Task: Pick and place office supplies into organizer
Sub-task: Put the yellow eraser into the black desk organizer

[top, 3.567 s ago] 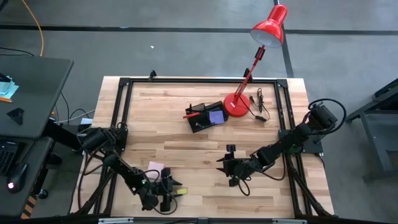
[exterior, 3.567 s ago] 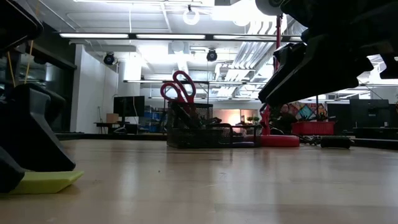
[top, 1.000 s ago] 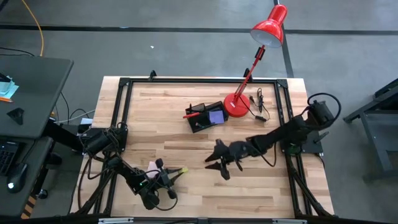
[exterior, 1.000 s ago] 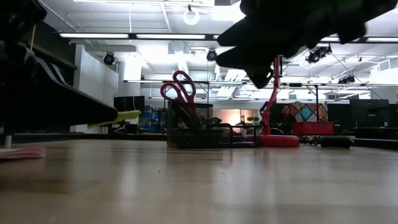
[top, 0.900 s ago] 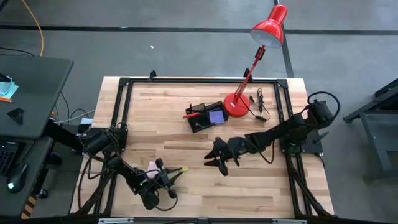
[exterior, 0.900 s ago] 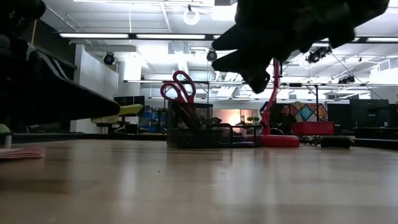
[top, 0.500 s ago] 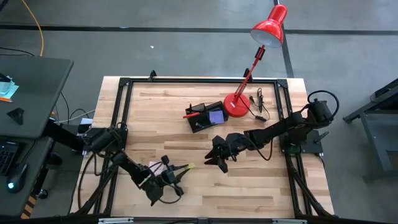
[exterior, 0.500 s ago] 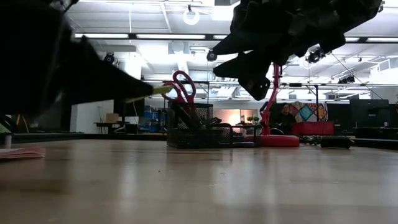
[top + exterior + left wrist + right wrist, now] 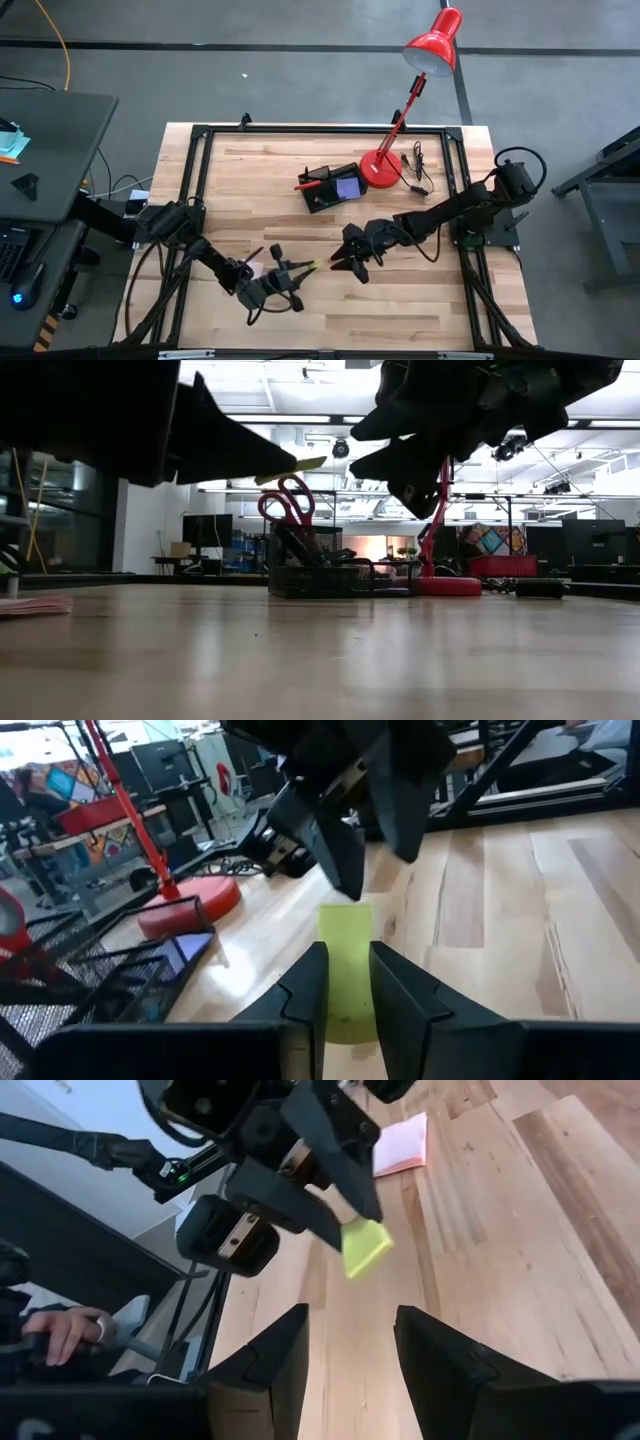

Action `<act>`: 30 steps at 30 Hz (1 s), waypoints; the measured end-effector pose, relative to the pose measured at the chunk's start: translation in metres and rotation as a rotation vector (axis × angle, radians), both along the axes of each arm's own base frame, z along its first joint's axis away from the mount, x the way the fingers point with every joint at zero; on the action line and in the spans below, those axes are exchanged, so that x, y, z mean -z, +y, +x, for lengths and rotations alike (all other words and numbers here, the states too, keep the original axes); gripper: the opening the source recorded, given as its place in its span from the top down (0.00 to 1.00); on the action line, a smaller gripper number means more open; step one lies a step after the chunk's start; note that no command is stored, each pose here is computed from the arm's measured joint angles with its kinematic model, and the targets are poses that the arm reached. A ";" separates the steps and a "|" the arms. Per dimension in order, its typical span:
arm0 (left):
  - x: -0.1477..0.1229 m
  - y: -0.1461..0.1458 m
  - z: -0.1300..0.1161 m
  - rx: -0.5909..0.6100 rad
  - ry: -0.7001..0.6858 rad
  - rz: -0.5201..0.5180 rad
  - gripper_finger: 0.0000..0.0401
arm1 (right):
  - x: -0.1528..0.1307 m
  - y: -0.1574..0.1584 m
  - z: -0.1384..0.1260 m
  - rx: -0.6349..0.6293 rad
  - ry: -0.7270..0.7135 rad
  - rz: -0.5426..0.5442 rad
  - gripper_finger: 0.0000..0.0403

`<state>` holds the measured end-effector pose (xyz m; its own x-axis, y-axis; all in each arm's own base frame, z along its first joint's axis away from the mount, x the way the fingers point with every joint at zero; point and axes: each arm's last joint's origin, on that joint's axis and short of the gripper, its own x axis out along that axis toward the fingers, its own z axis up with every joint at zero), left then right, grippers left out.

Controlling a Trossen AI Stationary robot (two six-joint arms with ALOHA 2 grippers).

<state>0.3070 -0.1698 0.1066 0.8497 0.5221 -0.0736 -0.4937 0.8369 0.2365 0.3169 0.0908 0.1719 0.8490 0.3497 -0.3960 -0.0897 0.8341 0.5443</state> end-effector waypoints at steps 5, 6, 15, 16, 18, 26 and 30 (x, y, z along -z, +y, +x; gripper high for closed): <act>-0.006 -0.004 0.005 0.007 0.014 0.041 0.87 | 0.000 -0.002 0.001 0.012 0.004 0.011 0.65; -0.007 -0.005 0.006 0.007 0.013 0.044 0.87 | 0.000 -0.002 0.001 0.018 0.008 0.023 0.65; -0.006 -0.006 0.007 0.008 0.029 0.055 0.87 | -0.006 0.002 0.002 0.001 -0.039 0.060 0.65; -0.007 -0.006 0.007 0.007 0.027 0.053 0.87 | -0.006 0.003 0.002 0.001 -0.039 0.064 0.65; -0.007 -0.006 0.007 0.007 0.026 0.052 0.87 | -0.006 0.003 0.001 0.007 -0.032 0.080 0.65; -0.006 -0.006 0.007 0.007 0.028 0.053 0.87 | -0.004 0.002 0.001 0.059 -0.014 0.082 0.65; -0.006 -0.006 0.007 0.007 0.028 0.053 0.87 | -0.005 0.001 0.002 0.075 -0.028 0.076 0.65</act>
<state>0.3143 -0.1757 0.1131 0.8514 0.5199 -0.0696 -0.4804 0.8262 0.2943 0.3189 0.0920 0.1770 0.8844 0.3126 -0.3466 -0.0441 0.7953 0.6047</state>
